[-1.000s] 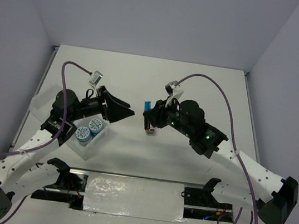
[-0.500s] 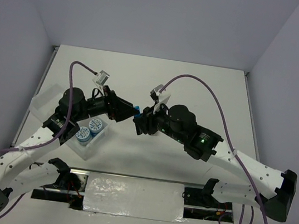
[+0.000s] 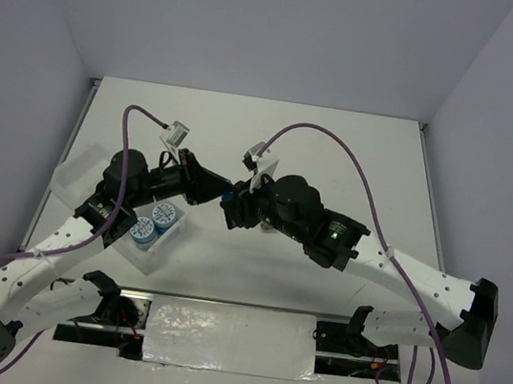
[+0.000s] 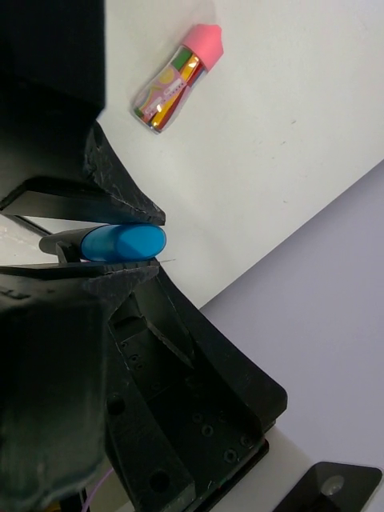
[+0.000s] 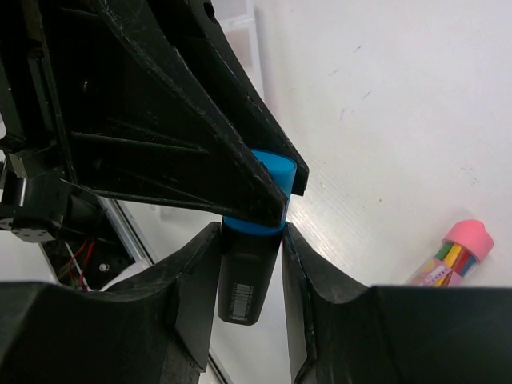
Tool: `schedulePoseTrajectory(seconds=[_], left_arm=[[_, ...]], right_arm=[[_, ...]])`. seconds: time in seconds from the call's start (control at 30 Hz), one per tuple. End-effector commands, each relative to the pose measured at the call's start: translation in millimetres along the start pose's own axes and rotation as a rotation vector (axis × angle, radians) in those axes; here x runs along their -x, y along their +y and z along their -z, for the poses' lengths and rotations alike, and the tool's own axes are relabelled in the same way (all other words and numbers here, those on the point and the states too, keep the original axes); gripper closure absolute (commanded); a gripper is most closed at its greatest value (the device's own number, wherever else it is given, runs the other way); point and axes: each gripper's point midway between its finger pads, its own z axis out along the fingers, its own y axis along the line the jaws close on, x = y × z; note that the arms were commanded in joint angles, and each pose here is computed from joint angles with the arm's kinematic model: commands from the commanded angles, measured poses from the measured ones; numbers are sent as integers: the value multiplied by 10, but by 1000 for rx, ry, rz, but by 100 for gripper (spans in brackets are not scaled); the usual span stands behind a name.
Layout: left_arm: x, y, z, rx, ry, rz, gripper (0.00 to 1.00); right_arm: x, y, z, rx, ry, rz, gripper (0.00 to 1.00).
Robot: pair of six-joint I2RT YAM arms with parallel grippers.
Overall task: Sort the stationery into containers
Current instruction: Pick up the pen from the center of the board, then place the pen in the storage box.
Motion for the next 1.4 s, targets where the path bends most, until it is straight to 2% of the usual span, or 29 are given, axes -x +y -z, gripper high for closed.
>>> schedulePoseTrajectory(seconds=[0.0, 0.03, 0.07, 0.1, 0.13, 0.2, 0.23, 0.3, 0.33, 0.47, 0.5, 0.57, 0.6, 0.7, 0.8, 0.93, 1.03, 1.13, 1.17, 1.2, 1.33, 1.37], left_arm=[[167, -229, -17, -73, -25, -68, 100], [170, -144, -13, -23, -17, -84, 100], [168, -82, -6, 14, -10, -96, 100], [173, -3, 16, 63, -9, -116, 100], [197, 225, 78, 199, -4, -159, 100], [244, 467, 210, 357, -1, -211, 100], [415, 652, 332, 494, -41, -292, 100], [413, 974, 580, 694, 14, -384, 100], [553, 1169, 777, 859, -12, -436, 100], [506, 1736, 1242, 1214, 208, -666, 100], [538, 1817, 1332, 1260, 284, -766, 100], [511, 2067, 1509, 1370, 387, -811, 100], [583, 2170, 1647, 1432, 401, -808, 100], [627, 2393, 1835, 1535, 421, -728, 100], [615, 2544, 1947, 1609, 494, -726, 100], [472, 2689, 2005, 1625, 527, -683, 100], [417, 2765, 2023, 1641, 504, -666, 100], [435, 2780, 2032, 1659, 467, -652, 87], [435, 2788, 2037, 1659, 466, -653, 75], [441, 2802, 2048, 1670, 448, -644, 70], [389, 2861, 1999, 1642, 445, -617, 61], [365, 2893, 2009, 1655, 455, -607, 54]], right_arm=[[386, 244, 20, 95, -104, 7, 92], [395, 237, 28, 95, -114, 3, 82], [332, 214, 26, 87, -111, -3, 38], [410, 195, 89, 80, -150, -17, 3], [348, 117, 92, 48, -148, -21, 0], [342, 21, 176, 15, -151, -30, 0], [327, -62, 205, -22, -154, -33, 0], [237, -177, 331, -60, -156, -27, 0], [103, -281, 354, -91, -139, -26, 0], [-12, -463, 633, -137, -172, -23, 0], [16, -475, 736, -136, -191, -22, 0], [-26, -522, 837, -147, -194, -15, 0], [-45, -526, 863, -148, -191, -14, 0], [-121, -524, 946, -131, -190, -7, 0], [-186, -533, 1022, -122, -193, 5, 0], [-188, -482, 1081, -85, -214, 5, 0], [-105, -446, 1120, -65, -242, 7, 0], [-63, -420, 1155, -52, -258, 12, 0], [-53, -408, 1165, -45, -261, 14, 0], [-57, -409, 1169, -45, -260, 12, 0], [-78, -447, 1163, -67, -254, 1, 0], [-87, -450, 1151, -69, -250, -2, 0]])
